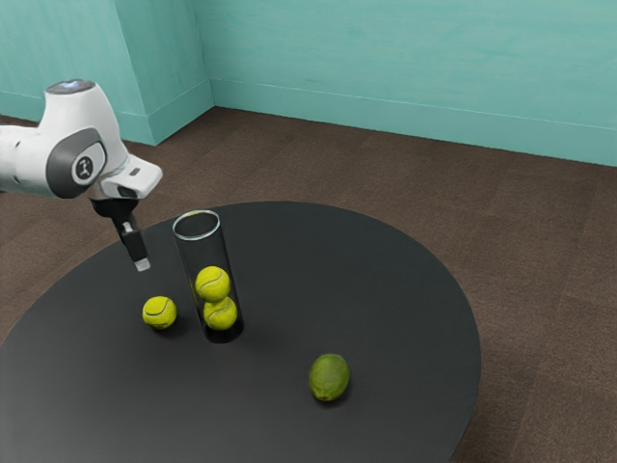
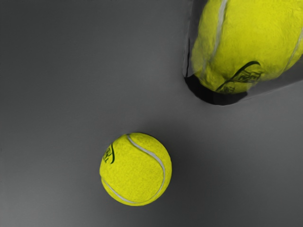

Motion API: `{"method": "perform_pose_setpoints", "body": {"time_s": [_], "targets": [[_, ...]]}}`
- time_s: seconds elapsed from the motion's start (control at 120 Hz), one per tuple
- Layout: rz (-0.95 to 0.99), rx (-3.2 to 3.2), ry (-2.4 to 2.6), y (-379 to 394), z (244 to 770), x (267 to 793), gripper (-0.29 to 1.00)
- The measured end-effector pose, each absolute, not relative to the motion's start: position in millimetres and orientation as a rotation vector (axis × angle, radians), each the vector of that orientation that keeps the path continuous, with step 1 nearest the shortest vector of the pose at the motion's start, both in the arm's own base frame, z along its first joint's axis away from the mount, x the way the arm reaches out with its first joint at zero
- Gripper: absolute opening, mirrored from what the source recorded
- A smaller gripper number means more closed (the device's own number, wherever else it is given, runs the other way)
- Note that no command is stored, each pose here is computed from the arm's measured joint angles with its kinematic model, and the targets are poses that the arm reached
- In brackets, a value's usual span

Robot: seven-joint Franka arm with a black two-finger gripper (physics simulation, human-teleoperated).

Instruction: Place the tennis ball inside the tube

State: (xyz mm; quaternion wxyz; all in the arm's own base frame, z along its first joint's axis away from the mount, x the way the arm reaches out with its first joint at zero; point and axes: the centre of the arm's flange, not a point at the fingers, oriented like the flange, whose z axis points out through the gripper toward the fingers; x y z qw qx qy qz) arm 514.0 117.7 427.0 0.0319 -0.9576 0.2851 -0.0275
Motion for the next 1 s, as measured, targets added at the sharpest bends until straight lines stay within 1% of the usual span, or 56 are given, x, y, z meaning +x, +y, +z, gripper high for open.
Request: {"method": "perform_pose_setpoints", "body": {"time_s": [0.133,0.258,0.392,0.717,1.0], "targets": [[-0.082,-2.916,0.965,133,413,517,0.7],[-0.037,-2.912,1.02,150,392,518,0.7],[-0.04,-2.941,1.075,164,370,524,0.7],[0.037,-2.779,1.396,156,315,549,0.7],[0.038,-2.779,1.536,155,282,551,0.7]]}}
